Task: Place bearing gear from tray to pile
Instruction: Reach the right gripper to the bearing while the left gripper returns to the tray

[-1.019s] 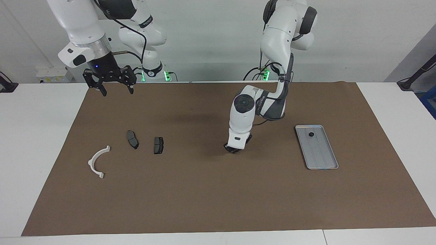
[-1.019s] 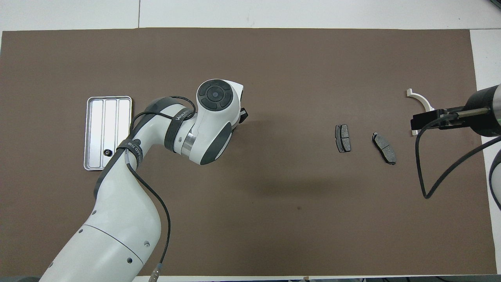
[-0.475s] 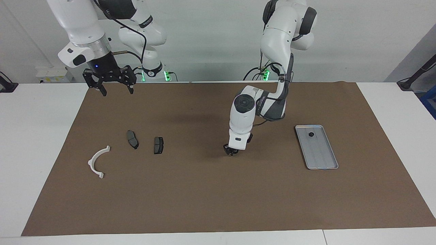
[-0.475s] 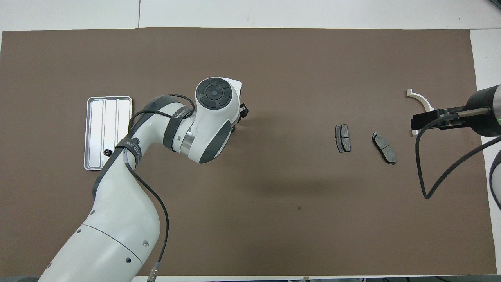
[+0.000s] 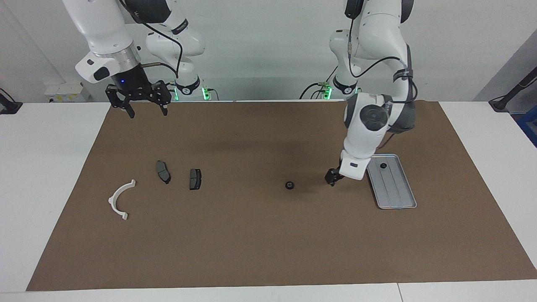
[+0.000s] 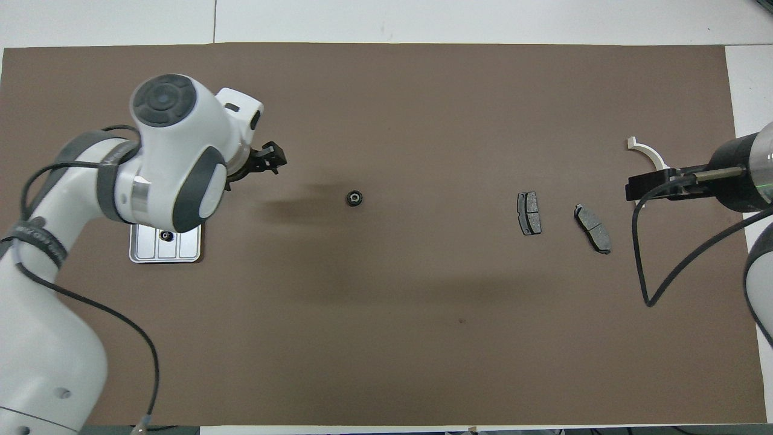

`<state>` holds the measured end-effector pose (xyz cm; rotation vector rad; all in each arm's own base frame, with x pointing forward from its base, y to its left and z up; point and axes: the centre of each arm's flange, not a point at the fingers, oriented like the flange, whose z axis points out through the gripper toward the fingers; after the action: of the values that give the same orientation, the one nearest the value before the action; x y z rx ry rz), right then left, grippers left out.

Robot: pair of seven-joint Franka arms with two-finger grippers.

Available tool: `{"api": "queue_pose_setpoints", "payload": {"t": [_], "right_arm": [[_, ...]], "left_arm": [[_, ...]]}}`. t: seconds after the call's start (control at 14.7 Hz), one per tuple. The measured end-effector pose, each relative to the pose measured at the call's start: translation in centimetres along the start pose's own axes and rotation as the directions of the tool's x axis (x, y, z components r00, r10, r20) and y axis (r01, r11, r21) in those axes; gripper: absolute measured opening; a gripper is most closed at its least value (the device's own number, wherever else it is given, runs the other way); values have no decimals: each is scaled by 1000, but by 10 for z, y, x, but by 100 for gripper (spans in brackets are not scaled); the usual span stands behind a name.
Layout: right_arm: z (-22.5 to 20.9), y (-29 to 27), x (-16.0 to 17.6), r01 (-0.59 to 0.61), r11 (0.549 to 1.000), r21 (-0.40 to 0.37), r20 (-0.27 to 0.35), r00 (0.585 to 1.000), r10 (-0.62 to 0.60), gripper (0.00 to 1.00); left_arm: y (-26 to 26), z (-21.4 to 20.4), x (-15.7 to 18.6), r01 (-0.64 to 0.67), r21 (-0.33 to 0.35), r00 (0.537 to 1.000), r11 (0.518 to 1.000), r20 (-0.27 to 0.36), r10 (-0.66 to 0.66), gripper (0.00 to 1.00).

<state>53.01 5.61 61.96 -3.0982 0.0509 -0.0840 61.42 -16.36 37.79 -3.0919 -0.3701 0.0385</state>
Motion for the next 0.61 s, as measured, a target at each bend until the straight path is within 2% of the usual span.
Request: {"api": "queue_pose_setpoints", "payload": {"t": [0.2,0.27,0.34,0.54,0.61], "right_arm": [[3,-63,-8,-128,992,14,-15,992,128,100],[8,-86,-11,-156,988,21,-20,988,156,100],[15,-107,-12,-183,983,28,-21,983,184,100],[53,-166,-9,-270,962,41,-12,962,271,100],[71,-186,-8,-297,954,41,-3,955,297,100]], "left_arm": [[-63,10,19,-124,4,992,992,31,123,100],[-81,16,22,-177,3,983,984,44,177,93],[-97,22,24,-227,0,972,974,58,226,90],[-140,45,19,-318,-14,943,948,93,318,90],[-150,52,14,-328,-18,939,944,103,328,82]]}}
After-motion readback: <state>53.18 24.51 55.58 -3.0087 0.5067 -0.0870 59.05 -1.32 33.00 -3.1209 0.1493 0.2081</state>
